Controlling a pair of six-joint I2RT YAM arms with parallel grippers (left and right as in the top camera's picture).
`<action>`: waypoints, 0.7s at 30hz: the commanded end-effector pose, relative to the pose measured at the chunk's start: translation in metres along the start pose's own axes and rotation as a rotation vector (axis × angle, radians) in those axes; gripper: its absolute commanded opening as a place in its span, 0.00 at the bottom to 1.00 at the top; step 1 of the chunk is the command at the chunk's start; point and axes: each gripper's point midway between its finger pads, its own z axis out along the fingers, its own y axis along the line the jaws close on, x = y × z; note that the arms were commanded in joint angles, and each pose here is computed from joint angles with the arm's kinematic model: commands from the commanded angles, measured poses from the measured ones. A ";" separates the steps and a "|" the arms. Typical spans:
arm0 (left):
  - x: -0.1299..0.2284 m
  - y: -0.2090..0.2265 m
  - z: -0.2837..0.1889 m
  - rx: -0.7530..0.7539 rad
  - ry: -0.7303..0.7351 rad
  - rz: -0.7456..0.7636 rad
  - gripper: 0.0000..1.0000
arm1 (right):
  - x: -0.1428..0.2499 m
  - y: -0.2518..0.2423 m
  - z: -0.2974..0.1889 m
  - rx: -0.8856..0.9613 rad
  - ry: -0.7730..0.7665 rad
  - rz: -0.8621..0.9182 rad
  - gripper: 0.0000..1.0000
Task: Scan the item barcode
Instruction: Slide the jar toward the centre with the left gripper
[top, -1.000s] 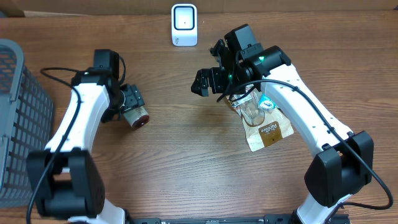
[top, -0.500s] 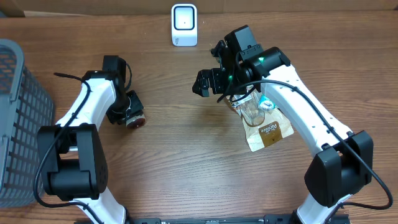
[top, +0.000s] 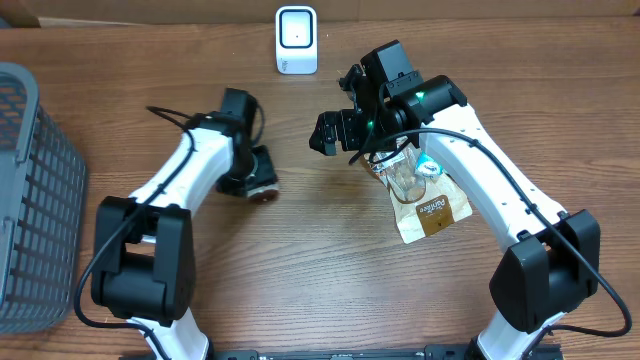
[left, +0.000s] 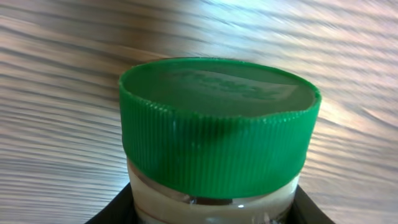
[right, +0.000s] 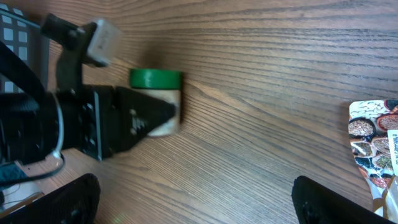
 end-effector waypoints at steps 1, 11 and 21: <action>0.009 -0.012 0.007 0.029 0.027 0.000 0.55 | 0.002 -0.001 0.002 0.006 0.004 0.001 1.00; -0.025 0.000 -0.038 -0.055 -0.044 -0.032 0.67 | 0.000 -0.001 0.002 0.004 -0.002 0.002 1.00; -0.084 0.041 -0.114 -0.098 -0.184 -0.127 0.75 | -0.007 0.000 0.004 0.002 -0.027 0.076 1.00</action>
